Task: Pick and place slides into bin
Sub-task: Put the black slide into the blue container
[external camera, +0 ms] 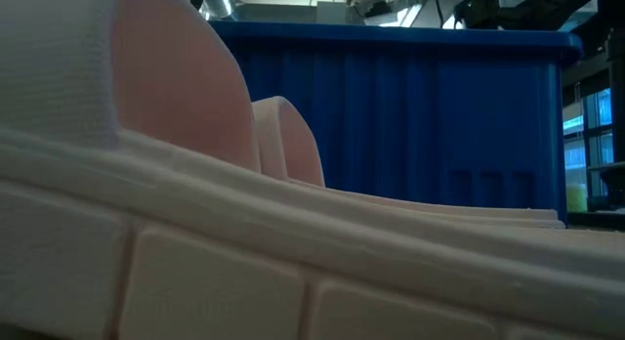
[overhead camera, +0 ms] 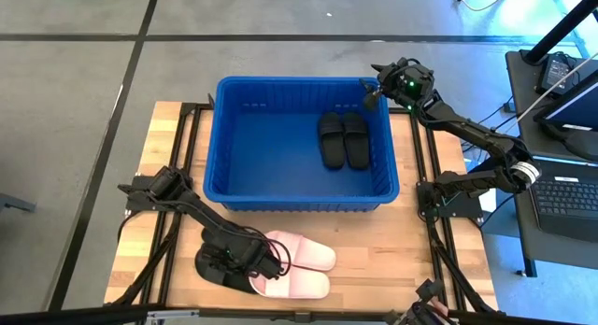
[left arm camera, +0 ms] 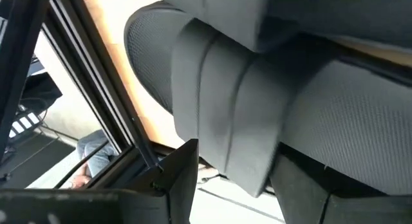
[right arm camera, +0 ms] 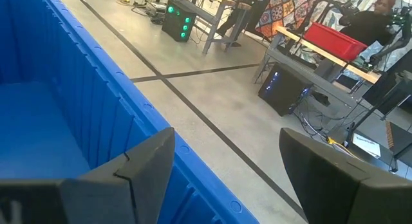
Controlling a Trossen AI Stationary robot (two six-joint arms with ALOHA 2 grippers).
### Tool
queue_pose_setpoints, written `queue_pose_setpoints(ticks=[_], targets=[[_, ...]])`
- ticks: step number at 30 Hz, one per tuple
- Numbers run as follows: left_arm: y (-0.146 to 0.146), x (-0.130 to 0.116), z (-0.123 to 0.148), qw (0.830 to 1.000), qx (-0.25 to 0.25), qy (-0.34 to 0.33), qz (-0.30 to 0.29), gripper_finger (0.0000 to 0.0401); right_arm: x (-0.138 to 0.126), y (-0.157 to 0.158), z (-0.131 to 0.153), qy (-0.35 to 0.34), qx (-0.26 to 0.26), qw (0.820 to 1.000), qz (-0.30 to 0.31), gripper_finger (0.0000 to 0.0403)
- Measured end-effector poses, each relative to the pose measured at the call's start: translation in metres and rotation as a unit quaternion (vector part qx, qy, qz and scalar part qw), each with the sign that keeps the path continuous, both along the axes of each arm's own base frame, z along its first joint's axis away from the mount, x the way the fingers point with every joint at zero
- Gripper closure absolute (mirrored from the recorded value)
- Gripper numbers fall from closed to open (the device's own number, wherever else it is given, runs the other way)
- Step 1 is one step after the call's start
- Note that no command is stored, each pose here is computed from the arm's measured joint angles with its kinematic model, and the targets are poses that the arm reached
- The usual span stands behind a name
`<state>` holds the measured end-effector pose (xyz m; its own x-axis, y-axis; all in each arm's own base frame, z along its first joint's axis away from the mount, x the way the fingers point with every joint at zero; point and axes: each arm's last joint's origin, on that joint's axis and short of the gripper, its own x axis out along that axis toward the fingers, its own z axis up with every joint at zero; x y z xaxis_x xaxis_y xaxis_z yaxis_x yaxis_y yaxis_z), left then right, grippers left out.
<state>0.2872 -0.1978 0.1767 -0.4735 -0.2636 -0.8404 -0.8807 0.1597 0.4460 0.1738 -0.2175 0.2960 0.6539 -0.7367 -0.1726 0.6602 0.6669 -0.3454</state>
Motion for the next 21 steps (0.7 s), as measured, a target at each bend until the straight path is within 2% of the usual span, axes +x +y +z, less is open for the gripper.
queue_pose_setpoints(ticks=[16, 21], targets=[[0.0041, -0.0066, -0.0099, 1.000, 0.010, 0.019, 0.000, 0.0225, 0.0000, 0.0000, 0.0000, 0.001, -0.001, 1.000, 0.000, 0.0124], [0.0044, -0.0069, -0.0103, 1.000, 0.003, 0.017, -0.012, 0.0249, -0.0001, 0.0000, 0.0000, 0.003, -0.002, 1.000, 0.000, 0.0124]])
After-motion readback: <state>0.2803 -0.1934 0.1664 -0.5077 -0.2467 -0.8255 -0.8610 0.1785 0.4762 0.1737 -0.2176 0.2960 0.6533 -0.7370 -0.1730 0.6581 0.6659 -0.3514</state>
